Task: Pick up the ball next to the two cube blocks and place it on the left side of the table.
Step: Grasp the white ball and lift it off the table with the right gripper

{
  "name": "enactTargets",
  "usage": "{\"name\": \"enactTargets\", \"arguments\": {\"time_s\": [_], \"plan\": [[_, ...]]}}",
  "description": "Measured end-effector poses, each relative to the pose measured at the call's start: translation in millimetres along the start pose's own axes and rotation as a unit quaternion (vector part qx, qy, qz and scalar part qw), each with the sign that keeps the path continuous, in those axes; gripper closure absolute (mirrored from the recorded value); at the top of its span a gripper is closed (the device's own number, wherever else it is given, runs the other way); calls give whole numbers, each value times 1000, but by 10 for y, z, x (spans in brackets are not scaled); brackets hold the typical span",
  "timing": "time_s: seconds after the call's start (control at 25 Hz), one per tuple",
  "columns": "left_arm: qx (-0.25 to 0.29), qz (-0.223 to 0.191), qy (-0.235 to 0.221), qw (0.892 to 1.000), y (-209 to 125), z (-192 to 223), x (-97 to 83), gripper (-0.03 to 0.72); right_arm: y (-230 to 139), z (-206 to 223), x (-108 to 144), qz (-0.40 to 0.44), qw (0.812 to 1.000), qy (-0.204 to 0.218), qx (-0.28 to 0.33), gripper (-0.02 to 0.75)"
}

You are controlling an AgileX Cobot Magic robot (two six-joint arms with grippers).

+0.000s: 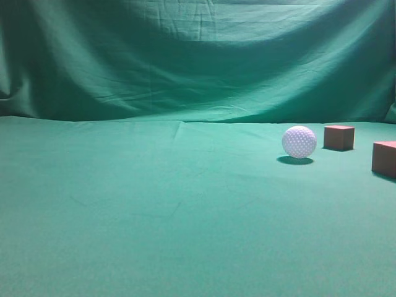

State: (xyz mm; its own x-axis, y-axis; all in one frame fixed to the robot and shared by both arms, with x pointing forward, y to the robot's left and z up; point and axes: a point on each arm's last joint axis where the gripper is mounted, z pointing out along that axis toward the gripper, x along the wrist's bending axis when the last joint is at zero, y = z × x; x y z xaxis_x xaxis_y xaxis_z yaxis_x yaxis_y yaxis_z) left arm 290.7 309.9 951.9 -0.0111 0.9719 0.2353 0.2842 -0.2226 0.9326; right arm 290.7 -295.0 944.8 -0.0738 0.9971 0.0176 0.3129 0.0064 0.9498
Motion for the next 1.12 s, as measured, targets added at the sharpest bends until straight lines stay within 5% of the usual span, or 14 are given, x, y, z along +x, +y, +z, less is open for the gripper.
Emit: {"name": "enactTargets", "arguments": {"time_s": [0.84,1.12], "plan": [[0,0,0,1000,0,0,0,688,9,0,-3,-13,1000,-2,-5,738],[0,0,0,1000,0,0,0,688,326,-60,22,38,982,19,-183,738]]}}
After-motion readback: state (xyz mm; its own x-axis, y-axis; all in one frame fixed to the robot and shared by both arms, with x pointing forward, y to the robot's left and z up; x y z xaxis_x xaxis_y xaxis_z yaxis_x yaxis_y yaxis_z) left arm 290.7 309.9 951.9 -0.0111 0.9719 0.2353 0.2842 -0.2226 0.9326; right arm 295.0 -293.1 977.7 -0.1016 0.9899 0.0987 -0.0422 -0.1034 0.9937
